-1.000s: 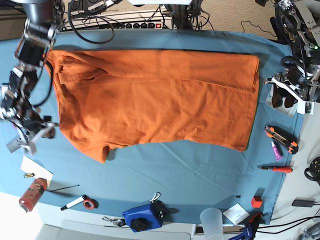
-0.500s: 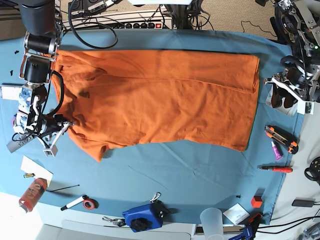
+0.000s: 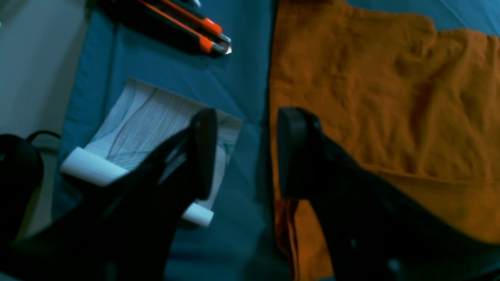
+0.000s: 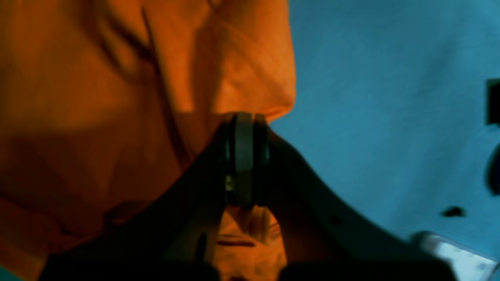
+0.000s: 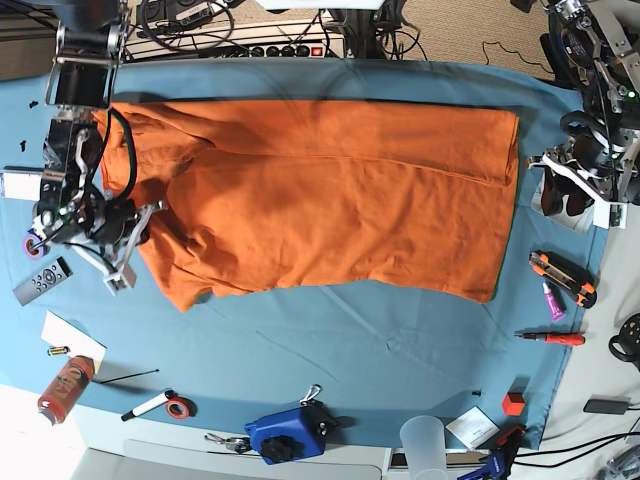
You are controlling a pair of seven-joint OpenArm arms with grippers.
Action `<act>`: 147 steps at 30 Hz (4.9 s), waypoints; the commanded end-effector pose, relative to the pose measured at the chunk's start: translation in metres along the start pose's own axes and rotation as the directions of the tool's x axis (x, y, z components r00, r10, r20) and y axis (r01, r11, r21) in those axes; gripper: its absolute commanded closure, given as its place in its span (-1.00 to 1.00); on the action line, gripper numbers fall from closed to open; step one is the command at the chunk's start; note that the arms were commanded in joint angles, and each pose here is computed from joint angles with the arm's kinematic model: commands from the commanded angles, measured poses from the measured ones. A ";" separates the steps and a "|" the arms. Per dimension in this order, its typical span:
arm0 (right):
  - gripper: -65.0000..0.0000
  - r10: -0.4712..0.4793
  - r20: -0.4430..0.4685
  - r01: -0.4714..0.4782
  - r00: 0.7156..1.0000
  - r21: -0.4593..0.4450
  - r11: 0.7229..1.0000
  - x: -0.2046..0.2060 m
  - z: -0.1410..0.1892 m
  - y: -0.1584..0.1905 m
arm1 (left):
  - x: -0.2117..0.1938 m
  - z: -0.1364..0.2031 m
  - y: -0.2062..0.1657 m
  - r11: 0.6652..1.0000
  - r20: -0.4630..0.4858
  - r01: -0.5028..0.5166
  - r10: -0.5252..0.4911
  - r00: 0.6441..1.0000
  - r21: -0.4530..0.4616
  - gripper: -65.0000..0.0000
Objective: Layout the t-shirt on the table in an organized manner, then fold the t-shirt properly
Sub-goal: 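Release the shirt and move the right gripper to the shirt's side edge, then grasp the shirt side edge with the right gripper and fold inward, then grasp the shirt hem corners with both grippers, then fold the shirt lengthwise in half, hem toward collar, with both grippers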
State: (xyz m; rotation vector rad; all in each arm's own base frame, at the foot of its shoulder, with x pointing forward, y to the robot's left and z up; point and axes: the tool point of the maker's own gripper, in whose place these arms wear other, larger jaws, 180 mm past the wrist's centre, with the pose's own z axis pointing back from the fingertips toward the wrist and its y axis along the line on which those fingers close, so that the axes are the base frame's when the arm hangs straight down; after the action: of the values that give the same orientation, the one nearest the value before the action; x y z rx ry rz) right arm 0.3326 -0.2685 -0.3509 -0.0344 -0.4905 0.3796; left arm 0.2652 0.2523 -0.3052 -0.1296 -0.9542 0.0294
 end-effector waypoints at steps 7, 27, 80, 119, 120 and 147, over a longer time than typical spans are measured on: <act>1.00 0.068 0.054 -0.078 0.996 0.195 0.978 -0.020 -0.001 0.044 | 0.015 0.003 0.001 1.000 0.050 0.016 -0.016 0.999 0.000 0.20; 0.30 -0.009 0.151 -0.030 0.988 0.254 0.967 0.005 0.021 0.044 | 0.014 0.003 0.001 1.000 0.048 0.016 -0.016 0.999 -0.001 0.20; 1.00 -0.211 0.439 0.217 0.873 0.036 0.976 0.157 0.008 -0.058 | 0.080 -0.088 -0.056 0.885 0.095 0.458 -0.451 0.887 -0.077 0.00; 1.00 -0.213 0.437 0.218 0.874 0.040 0.975 0.162 0.014 -0.062 | 0.032 -0.197 -0.058 0.883 -0.270 0.265 -0.384 0.883 -0.388 0.21; 1.00 -0.213 0.440 0.218 0.872 0.039 0.975 0.162 0.014 -0.062 | 0.034 -0.197 -0.059 0.886 -0.267 0.252 -0.370 0.890 -0.389 0.36; 1.00 -0.159 0.508 0.119 0.847 0.110 0.987 0.152 0.053 -0.046 | 0.060 -0.128 -0.045 0.781 -0.235 -0.253 0.140 0.962 -0.571 1.00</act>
State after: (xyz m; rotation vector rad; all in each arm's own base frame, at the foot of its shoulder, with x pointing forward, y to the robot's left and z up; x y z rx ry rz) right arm 0.4390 -0.2551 -0.2541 0.1890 -0.9390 0.2517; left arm 0.3890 0.1931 -0.3478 -0.8108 -0.6611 -0.0783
